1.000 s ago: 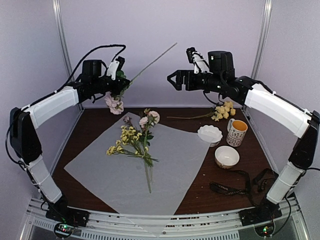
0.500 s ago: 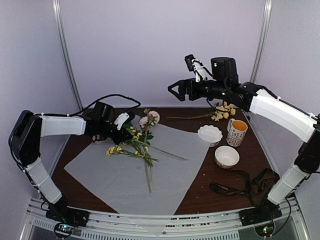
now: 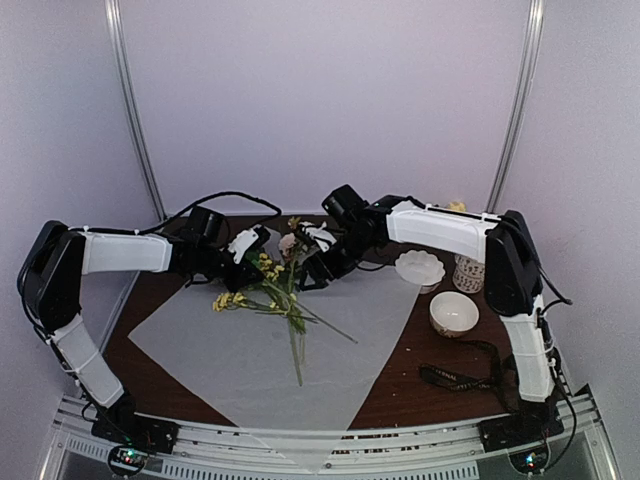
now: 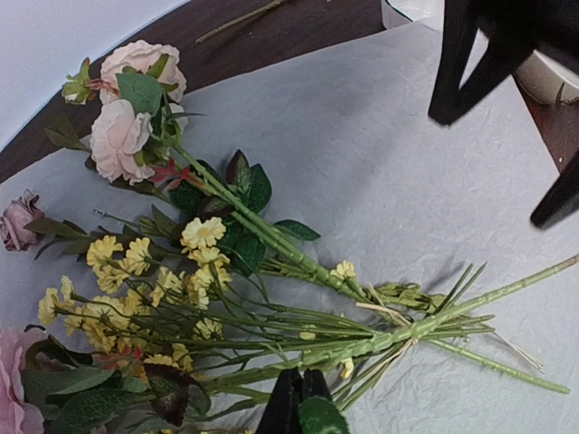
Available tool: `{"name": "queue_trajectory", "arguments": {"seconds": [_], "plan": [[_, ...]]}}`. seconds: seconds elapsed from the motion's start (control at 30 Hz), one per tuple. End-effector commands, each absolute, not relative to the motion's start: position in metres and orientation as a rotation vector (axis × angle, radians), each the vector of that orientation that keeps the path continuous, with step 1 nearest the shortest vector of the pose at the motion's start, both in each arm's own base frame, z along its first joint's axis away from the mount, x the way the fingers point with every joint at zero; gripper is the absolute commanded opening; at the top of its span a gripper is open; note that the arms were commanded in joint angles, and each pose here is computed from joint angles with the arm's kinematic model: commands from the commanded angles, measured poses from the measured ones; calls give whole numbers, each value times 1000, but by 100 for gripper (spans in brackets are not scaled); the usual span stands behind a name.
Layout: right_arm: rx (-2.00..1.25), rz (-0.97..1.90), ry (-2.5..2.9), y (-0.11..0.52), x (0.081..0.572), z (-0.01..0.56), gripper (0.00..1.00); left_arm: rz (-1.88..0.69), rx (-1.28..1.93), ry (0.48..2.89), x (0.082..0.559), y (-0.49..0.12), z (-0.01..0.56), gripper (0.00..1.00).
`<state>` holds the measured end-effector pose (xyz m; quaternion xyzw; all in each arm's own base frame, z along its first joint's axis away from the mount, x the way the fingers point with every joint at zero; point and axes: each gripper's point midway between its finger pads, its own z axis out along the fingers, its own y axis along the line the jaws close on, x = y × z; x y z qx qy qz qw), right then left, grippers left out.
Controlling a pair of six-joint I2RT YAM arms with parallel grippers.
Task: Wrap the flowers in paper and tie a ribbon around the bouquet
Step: Pass from the left arm to the right
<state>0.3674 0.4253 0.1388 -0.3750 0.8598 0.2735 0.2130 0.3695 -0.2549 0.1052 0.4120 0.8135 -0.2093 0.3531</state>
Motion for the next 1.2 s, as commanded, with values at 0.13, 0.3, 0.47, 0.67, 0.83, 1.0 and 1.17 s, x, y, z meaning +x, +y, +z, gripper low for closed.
{"name": "queue_trajectory", "arguments": {"seconds": [0.13, 0.3, 0.47, 0.67, 0.83, 1.0, 1.17], "plan": [[-1168, 1011, 2461, 451, 325, 114, 72, -567, 1072, 2098, 370, -258, 98, 0], [-1091, 1138, 2461, 463, 319, 109, 62, -572, 1067, 2098, 371, -259, 97, 0], [-1050, 1082, 2514, 462, 321, 87, 61, -574, 1067, 2090, 373, -261, 99, 0], [-1066, 1092, 2526, 465, 314, 78, 50, -580, 1064, 2087, 374, -262, 98, 0], [-1043, 1070, 2557, 463, 312, 66, 45, -586, 1054, 2090, 375, -262, 96, 0], [-1031, 1036, 2576, 459, 313, 59, 32, -598, 1050, 2082, 375, -264, 97, 0], [-1001, 1094, 2544, 465, 314, 78, 0, -597, 1043, 2082, 377, -264, 102, 0]]}}
